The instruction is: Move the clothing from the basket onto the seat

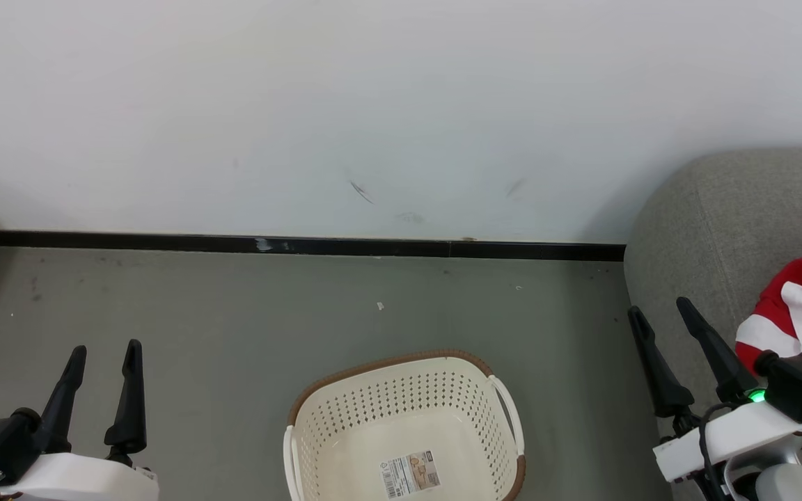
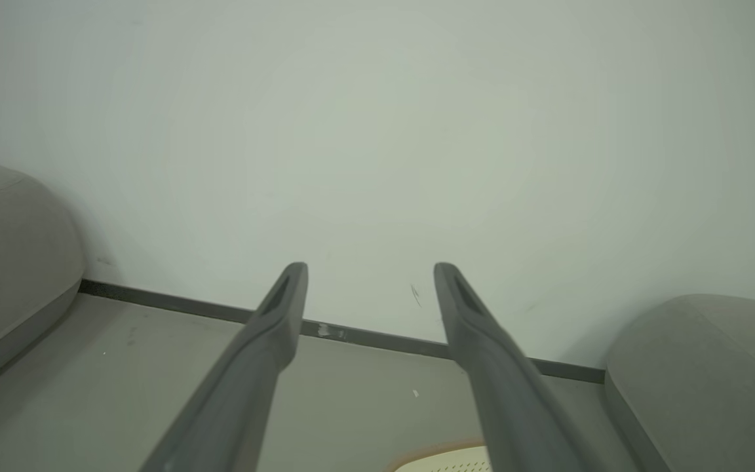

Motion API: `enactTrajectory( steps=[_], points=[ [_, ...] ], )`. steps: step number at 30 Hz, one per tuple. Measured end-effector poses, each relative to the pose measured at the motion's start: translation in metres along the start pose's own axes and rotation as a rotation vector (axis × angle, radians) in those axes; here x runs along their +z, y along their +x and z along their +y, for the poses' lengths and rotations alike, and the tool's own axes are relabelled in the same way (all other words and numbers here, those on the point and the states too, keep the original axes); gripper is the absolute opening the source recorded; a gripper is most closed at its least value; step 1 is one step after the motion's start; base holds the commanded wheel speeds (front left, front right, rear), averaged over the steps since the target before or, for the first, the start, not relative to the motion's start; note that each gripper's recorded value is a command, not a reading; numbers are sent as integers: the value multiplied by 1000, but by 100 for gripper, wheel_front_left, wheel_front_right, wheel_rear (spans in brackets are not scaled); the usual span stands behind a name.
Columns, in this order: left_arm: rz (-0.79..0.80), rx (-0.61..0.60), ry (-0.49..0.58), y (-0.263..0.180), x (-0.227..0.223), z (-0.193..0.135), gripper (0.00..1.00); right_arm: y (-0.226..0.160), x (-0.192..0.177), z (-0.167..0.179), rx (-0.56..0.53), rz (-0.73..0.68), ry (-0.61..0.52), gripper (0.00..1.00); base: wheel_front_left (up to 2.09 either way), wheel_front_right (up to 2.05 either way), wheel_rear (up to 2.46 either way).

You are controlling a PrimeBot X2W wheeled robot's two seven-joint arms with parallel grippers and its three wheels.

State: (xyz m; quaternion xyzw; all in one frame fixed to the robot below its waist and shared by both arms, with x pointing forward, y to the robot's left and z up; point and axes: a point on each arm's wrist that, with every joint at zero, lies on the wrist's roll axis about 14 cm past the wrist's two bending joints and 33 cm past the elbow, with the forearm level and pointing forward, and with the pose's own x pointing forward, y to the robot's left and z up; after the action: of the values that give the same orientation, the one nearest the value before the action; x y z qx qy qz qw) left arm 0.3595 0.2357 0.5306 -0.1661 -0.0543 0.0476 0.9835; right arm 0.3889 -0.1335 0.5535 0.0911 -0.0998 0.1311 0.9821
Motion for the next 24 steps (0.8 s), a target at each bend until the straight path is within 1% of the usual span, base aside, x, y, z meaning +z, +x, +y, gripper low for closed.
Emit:
enactTrajectory(
  steps=[22,23,24],
  points=[
    [7,-19,17,-2,-4,-1,100,-6,-2,2,-1,7,-2,100,0,0,0],
    [7,-18,17,-2,-4,0,0,-6,-2,2,-1,7,-2,0,0,0,0],
    [6,-17,21,-2,-4,0,0,-6,-1,2,-1,6,-2,0,0,0,0]
  ],
)
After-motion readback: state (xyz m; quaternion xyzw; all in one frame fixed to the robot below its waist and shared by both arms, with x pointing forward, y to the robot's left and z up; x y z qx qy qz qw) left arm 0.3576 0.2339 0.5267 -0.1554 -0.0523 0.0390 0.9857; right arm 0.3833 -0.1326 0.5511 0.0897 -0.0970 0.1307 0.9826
